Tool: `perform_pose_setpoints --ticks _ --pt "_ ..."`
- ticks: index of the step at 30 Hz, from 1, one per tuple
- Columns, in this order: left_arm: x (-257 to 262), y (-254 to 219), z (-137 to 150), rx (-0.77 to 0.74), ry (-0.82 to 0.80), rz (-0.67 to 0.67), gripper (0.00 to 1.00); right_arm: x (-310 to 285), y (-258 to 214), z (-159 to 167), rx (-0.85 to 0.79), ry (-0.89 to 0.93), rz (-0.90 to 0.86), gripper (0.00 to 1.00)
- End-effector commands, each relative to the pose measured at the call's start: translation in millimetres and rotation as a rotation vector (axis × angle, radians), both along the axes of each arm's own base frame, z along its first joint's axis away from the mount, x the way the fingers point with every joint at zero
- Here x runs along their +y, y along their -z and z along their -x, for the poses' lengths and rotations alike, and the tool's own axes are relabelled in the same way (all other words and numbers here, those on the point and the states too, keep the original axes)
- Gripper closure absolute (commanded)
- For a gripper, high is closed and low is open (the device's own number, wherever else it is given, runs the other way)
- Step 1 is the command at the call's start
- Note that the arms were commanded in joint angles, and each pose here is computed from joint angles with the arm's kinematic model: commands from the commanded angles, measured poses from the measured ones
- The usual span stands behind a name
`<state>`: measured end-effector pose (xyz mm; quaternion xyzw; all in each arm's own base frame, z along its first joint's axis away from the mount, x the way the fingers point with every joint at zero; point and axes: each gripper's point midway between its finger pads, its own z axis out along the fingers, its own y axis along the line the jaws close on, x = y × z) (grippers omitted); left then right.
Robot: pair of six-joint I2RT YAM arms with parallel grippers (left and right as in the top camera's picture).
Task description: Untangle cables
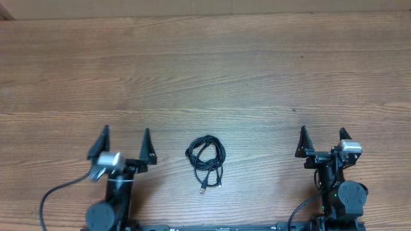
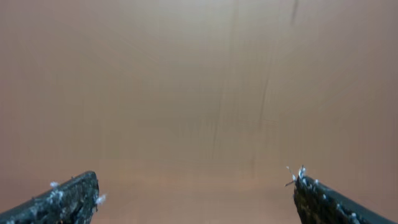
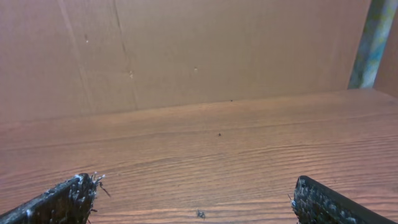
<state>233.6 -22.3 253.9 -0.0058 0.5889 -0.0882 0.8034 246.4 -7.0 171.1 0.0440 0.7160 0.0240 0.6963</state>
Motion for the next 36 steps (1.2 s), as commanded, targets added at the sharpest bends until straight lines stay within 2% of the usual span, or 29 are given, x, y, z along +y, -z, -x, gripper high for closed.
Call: perform_pose_setpoints --ticks 1,6,12,31,36 --pt "3.6 -16.9 6.1 -0.067 -0.023 -0.001 0.0 -2.2 1.5 0.0 -0.005 0.012 -0.002 0.0" --pt "2.8 11.9 -3.3 0.055 -0.022 -0.013 0.0 -2.2 1.5 0.0 -0.005 0.012 -0.002 0.0" --pt "2.2 102.9 -9.5 0.427 -0.02 -0.053 0.0 -2.2 1.4 0.0 -0.006 0.012 -0.002 0.0" --pt "2.3 102.3 -10.6 0.425 -0.021 -0.054 0.0 -2.2 1.5 0.0 -0.005 0.012 -0.002 0.0" --pt "2.4 78.3 -12.2 0.328 -0.022 -0.037 0.0 -2.2 1.5 0.0 -0.005 0.012 -0.002 0.0"
